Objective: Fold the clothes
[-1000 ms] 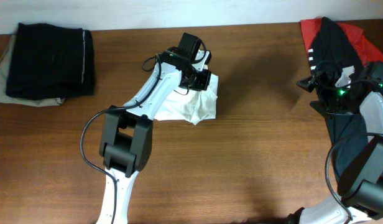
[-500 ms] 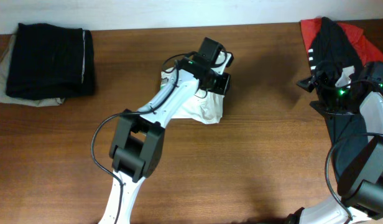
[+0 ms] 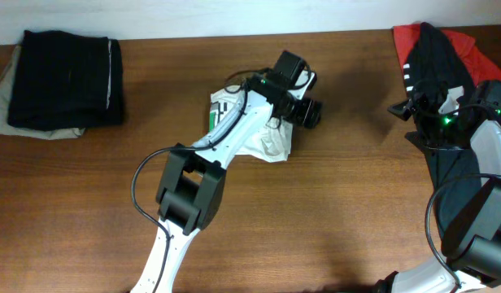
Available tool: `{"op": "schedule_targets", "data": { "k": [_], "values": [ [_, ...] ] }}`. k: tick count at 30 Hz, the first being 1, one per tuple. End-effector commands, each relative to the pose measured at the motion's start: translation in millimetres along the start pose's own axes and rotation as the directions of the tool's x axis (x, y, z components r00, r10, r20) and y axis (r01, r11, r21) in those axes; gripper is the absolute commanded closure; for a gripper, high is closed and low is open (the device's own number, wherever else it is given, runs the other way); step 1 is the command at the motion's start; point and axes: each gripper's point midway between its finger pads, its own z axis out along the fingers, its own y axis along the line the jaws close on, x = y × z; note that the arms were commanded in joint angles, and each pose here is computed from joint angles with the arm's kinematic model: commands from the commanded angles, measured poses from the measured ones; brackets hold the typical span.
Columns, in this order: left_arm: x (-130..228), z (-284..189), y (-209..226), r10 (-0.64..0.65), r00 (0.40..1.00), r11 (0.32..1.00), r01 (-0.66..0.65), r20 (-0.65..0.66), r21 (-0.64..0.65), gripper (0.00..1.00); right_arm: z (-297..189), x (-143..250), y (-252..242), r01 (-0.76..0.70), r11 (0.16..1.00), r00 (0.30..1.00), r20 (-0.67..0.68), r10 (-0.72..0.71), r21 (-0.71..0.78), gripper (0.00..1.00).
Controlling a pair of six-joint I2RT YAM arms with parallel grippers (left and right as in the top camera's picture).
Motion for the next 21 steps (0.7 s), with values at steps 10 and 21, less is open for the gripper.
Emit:
{"op": "schedule_targets", "data": {
  "k": [10,21],
  "values": [
    [24.1,-36.3,62.7,-0.170,0.974,0.980,0.152,-0.147,-0.126,0.11,-2.5,-2.0,2.2,0.012,1.000,1.000,0.012,-0.012,0.002,0.01],
    [44.3,23.8,40.8,-0.122,0.972,0.992,0.111,-0.202,-0.066,0.11,-2.5,-2.0,2.2,0.012,1.000,1.000,0.012,-0.012,0.002,0.01]
  ]
}}
